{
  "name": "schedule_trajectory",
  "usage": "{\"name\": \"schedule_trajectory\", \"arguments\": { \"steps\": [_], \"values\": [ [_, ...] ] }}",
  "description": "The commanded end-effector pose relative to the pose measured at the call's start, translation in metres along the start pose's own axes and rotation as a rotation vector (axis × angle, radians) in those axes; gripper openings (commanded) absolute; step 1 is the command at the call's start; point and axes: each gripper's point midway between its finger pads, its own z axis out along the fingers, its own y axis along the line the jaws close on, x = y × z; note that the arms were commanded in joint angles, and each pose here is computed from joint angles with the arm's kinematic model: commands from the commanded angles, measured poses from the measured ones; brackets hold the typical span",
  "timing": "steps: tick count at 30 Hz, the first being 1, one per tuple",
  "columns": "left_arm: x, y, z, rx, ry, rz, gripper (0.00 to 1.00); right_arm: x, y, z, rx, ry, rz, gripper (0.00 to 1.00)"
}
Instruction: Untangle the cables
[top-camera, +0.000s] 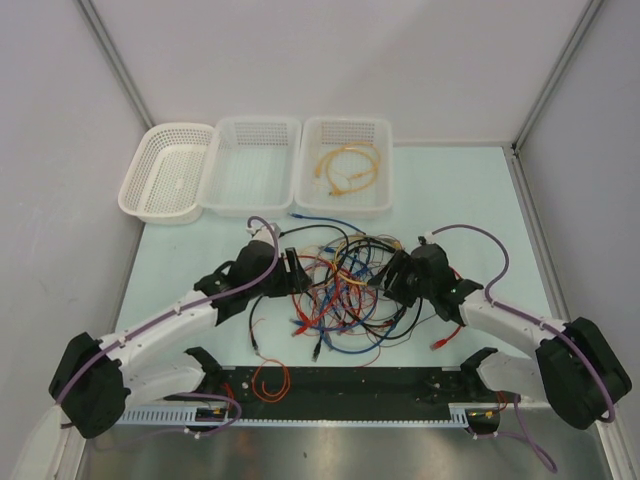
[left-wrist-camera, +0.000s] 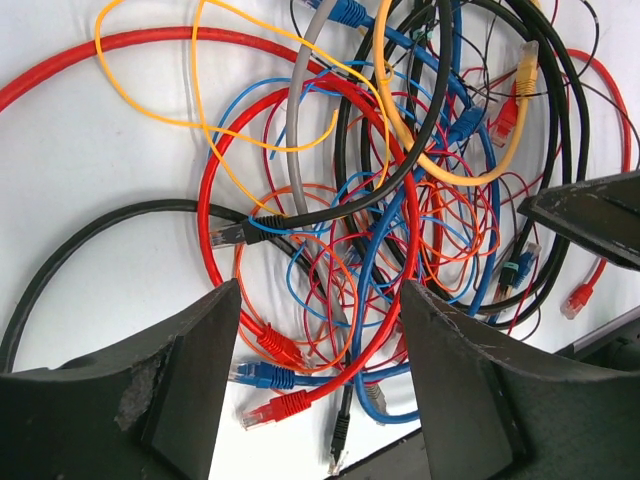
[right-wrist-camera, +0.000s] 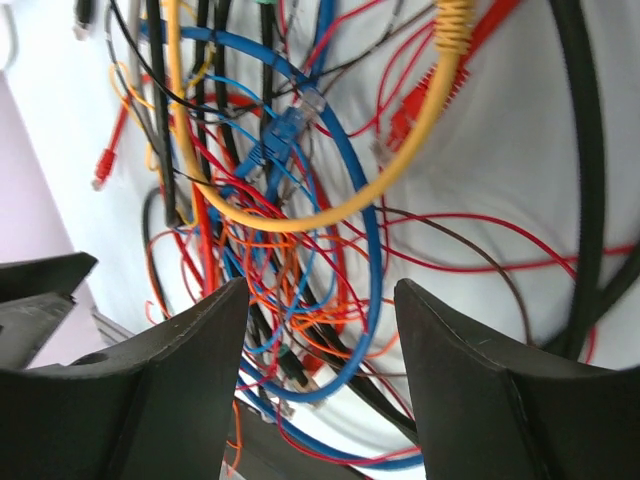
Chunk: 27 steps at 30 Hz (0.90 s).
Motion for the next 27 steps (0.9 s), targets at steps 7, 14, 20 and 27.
{"name": "schedule_trajectory", "arguments": {
  "steps": [7, 14, 20, 27],
  "values": [
    [0.001, 0.004, -0.006, -0.004, -0.019, -0.014, 0.71, -0.025, 0.011, 0.028, -0.1, -0.054, 0.103, 0.59],
    [0.005, 0.012, -0.008, -0.024, -0.02, -0.013, 0.71, -0.031, 0.006, 0.042, -0.106, -0.06, 0.114, 0.28],
    [-0.004, 0.006, -0.012, -0.01, -0.046, -0.015, 0.71, -0.03, 0.025, 0.009, -0.128, -0.106, 0.016, 0.0],
    [-0.035, -0.009, -0.032, 0.028, -0.158, -0.016, 0.71, -0.025, 0.075, -0.076, -0.203, -0.219, -0.208, 0.0]
  ]
}}
